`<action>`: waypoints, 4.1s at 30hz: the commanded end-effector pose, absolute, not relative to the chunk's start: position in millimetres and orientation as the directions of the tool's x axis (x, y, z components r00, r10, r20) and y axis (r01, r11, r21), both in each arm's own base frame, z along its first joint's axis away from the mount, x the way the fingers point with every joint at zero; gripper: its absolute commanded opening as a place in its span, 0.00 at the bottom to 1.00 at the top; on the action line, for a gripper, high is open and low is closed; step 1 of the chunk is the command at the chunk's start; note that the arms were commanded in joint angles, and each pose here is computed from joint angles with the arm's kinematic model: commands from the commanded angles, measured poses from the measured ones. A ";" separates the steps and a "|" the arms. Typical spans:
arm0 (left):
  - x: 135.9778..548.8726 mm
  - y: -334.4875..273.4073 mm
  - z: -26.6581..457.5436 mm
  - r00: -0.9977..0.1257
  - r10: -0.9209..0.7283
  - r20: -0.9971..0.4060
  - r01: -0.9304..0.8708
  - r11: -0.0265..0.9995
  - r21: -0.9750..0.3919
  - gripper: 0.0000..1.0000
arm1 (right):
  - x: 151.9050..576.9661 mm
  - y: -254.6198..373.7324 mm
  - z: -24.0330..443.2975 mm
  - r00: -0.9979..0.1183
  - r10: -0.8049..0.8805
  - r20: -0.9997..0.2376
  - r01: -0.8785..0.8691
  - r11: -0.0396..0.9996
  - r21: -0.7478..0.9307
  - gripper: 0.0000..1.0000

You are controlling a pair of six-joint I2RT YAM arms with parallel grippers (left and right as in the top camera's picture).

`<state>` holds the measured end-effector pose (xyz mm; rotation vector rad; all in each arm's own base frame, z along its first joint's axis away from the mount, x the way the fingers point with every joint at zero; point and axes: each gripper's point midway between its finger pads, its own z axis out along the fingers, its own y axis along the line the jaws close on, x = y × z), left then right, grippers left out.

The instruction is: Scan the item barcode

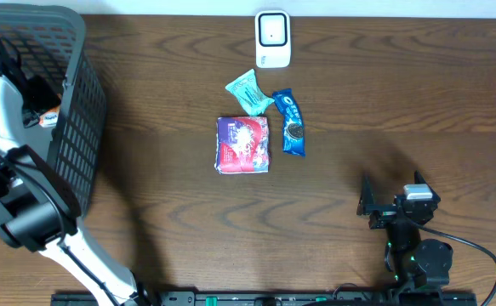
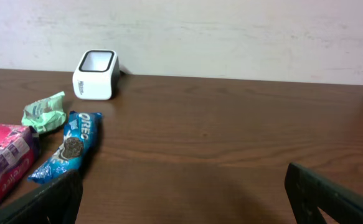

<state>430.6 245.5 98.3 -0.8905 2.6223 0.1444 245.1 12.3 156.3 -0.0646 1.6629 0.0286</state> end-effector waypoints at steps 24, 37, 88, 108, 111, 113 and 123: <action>437.9 241.0 43.4 -0.785 -0.546 -0.293 -0.560 0.827 -0.040 0.07 | 245.3 9.3 155.1 -0.093 -0.018 -0.996 -0.044 0.999 -0.014 0.99; 412.4 213.5 333.7 -0.371 -0.532 -0.762 -0.557 0.784 -0.276 0.07 | 245.3 9.3 155.1 -0.093 -0.018 -0.996 -0.044 0.999 -0.014 0.99; 448.3 241.6 29.4 -0.815 -0.461 -0.351 -0.487 0.873 -0.016 0.22 | 245.2 9.3 155.1 -0.093 -0.018 -0.996 -0.044 0.999 -0.014 0.99; 416.8 216.5 330.6 -0.327 -0.524 -0.786 -0.564 0.776 -0.282 0.07 | 245.3 9.3 155.1 -0.093 -0.018 -0.996 -0.044 0.999 -0.014 0.99; 402.1 180.4 393.8 -0.243 -0.488 -0.839 -0.413 0.834 -0.365 0.07 | 245.3 9.3 155.1 -0.093 -0.018 -0.996 -0.044 0.999 -0.014 0.99; 389.3 143.4 434.0 -0.195 -0.491 -0.849 -0.269 0.859 -0.435 0.07 | 245.3 9.3 155.1 -0.093 -0.018 -0.996 -0.044 0.999 -0.014 0.99; 374.9 -23.5 469.1 -0.305 -0.416 -0.857 0.108 0.879 -0.465 0.07 | 245.3 9.3 155.1 -0.093 -0.018 -0.996 -0.044 0.999 -0.014 0.99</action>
